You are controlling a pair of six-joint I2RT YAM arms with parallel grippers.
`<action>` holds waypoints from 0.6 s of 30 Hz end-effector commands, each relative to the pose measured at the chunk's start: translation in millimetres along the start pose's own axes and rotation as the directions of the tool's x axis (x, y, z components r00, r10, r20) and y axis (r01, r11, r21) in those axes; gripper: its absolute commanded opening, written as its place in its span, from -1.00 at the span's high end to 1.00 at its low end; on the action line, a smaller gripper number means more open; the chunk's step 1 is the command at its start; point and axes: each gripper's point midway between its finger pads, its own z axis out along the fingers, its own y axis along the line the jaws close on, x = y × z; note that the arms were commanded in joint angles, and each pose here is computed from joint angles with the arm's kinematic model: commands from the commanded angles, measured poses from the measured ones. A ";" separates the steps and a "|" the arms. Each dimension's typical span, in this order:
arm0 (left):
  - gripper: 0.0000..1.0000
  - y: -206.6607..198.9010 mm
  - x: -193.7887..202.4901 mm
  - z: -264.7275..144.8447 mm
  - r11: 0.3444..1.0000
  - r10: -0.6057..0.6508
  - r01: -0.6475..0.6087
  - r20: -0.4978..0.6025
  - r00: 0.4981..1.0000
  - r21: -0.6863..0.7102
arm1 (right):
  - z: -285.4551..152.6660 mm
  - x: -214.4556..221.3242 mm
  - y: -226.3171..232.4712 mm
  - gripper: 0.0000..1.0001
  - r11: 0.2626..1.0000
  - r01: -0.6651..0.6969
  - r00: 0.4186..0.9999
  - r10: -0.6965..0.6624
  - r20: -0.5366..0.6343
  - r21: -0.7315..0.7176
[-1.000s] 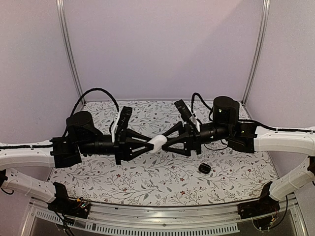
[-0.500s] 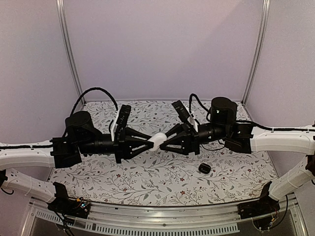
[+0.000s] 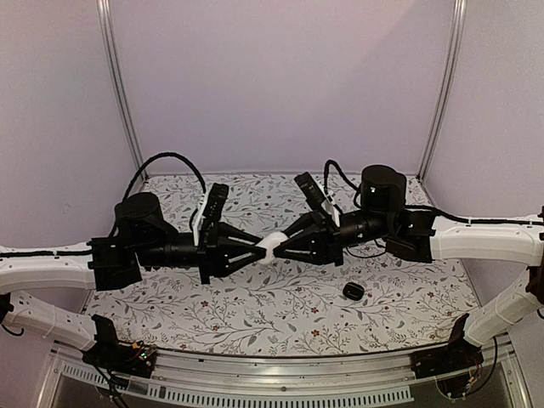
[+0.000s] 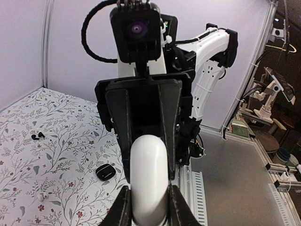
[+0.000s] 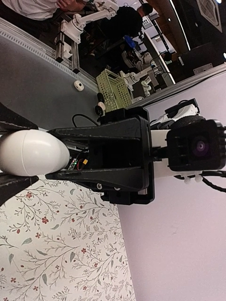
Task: Insert the wireless bluetooth earbuds into the charging case
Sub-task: Pass from the left arm to the right
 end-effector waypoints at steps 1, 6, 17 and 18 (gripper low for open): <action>0.68 4.3 -0.4 1.7 1.000 0.020 -0.021 -0.019 1.000 -0.011 | 2.3 -5.4 2.5 0.66 1.000 0.013 1.000 -0.013 -0.007 -0.009; 0.19 4.8 1.4 4.7 1.000 0.020 -0.020 -0.039 0.999 -0.008 | 2.4 -3.5 3.2 0.85 1.000 0.014 1.000 -0.014 -0.014 -0.010; 0.05 18.7 -6.9 -1.0 0.996 0.002 -0.003 -0.018 1.000 -0.084 | 5.6 2.3 10.7 1.00 0.999 0.037 0.999 -0.038 -0.034 -0.032; 0.05 20.4 -7.7 -2.8 0.996 -0.003 0.002 -0.014 1.000 -0.088 | 5.6 2.4 11.4 1.00 0.999 0.039 0.999 -0.040 -0.035 -0.033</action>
